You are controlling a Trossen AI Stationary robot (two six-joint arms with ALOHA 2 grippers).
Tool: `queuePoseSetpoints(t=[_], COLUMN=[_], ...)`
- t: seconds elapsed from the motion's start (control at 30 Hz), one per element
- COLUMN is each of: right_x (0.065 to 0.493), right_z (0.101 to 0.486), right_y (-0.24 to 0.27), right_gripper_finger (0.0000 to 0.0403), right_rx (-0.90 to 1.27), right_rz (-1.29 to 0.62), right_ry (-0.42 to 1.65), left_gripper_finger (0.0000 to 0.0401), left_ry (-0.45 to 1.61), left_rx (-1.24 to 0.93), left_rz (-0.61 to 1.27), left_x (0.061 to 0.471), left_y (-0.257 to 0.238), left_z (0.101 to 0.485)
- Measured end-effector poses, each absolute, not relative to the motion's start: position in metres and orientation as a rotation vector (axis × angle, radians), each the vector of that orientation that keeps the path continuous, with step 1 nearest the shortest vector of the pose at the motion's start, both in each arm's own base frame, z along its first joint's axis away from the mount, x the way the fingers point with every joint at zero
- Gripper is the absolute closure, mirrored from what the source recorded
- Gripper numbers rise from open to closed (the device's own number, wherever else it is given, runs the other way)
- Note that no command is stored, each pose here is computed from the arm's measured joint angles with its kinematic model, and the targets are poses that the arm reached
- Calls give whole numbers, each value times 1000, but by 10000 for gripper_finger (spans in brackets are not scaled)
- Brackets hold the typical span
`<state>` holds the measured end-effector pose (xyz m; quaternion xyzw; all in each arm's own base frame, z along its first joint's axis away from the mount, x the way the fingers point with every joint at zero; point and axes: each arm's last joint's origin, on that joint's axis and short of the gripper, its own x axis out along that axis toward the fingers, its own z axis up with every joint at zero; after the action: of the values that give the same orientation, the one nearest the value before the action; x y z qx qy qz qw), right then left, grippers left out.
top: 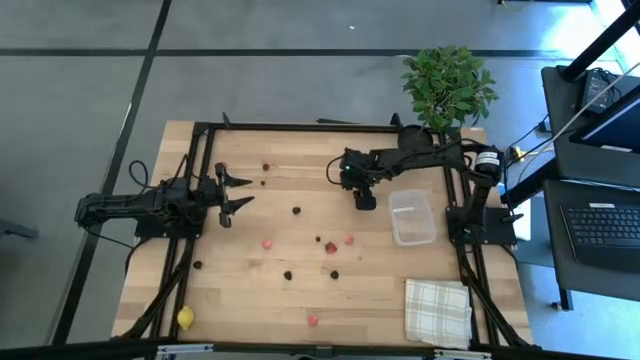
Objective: Pick and placing Produce into tupperware
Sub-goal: Put the top lemon into the transparent bin
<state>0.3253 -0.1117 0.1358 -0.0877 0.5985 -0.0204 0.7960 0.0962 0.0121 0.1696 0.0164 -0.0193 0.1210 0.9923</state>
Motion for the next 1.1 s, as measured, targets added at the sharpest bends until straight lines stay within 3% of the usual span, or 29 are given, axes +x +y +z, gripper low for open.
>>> queuePoseSetpoints(t=[0.27,0.43,0.83,1.1], right_x=[323,322,322,335], right_z=[133,133,133,162], right_y=[-116,-118,-118,-116], right_gripper_finger=[168,193,188,193], right_rx=[-144,-133,-100,-108], right_rz=[-70,-73,-106,-111], right_ry=[1306,1306,1317,1380], left_gripper_finger=[183,183,183,183], left_ry=[-38,-39,-39,-38], left_rx=[33,33,33,33], left_rz=[243,243,243,243], left_x=[96,96,96,96], left_y=[12,12,12,12], left_z=[169,170,170,169])
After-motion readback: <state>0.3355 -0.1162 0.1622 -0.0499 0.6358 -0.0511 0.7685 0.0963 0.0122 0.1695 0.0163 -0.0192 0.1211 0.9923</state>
